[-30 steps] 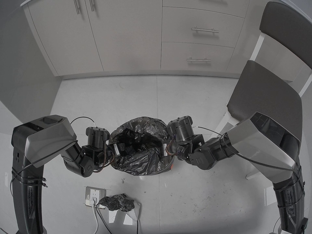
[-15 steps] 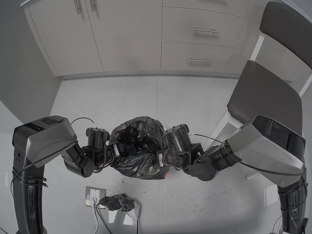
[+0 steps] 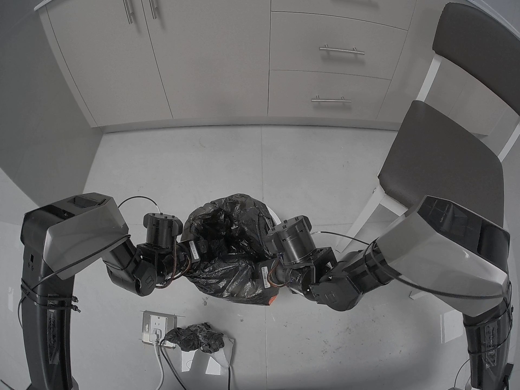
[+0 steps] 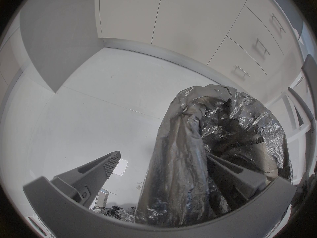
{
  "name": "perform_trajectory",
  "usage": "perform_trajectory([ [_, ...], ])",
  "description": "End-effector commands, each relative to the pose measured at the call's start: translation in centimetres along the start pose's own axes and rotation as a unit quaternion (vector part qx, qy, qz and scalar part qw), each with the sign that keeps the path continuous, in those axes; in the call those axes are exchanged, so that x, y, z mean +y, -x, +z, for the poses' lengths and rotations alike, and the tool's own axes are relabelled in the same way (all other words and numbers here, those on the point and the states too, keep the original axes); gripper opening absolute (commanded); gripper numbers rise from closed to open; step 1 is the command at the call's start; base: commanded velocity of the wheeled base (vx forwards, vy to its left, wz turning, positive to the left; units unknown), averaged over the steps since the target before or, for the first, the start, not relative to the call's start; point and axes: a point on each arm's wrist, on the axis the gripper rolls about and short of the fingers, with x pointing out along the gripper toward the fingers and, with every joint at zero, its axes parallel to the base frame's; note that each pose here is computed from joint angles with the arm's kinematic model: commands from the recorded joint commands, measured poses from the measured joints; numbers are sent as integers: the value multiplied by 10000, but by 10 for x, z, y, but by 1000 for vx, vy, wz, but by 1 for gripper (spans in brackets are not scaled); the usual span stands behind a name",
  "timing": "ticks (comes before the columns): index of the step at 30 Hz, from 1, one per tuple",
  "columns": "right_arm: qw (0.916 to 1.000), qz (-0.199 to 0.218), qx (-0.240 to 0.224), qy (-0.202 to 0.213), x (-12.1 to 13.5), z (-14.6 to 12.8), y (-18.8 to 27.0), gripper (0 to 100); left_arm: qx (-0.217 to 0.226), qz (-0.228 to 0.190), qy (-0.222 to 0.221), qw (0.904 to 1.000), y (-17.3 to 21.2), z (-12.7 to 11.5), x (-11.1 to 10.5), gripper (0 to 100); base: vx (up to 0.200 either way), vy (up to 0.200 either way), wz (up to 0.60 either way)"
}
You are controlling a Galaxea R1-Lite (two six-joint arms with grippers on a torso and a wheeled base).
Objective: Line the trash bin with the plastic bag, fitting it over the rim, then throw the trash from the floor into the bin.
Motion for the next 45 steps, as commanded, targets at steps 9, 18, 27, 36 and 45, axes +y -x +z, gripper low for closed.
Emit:
perform_trajectory([
  [9, 9997, 184, -33, 126, 20, -5, 0, 0, -5, 7, 6, 10000, 0, 0, 0, 100, 0, 0, 0],
  [18, 9995, 271, -53, 162, 31, -7, 0, 0, -11, 4, 7, 10000, 0, 1, 0, 100, 0, 0, 0],
  [27, 9988, 393, 0, 302, 47, -17, -1, 0, -5, 7, 6, 10000, 0, 0, 0, 100, 0, 0, 0],
  [36, 9998, 134, -92, 136, 27, -8, -17, 0, 2, 10, 5, 10000, 0, 0, 1, 100, 0, 0, 0],
  [45, 9990, -404, -186, -21, -8, 3, -30, 0, -110, -58, 16, 9999, 0, 1, -3, 100, 0, 0, 0],
])
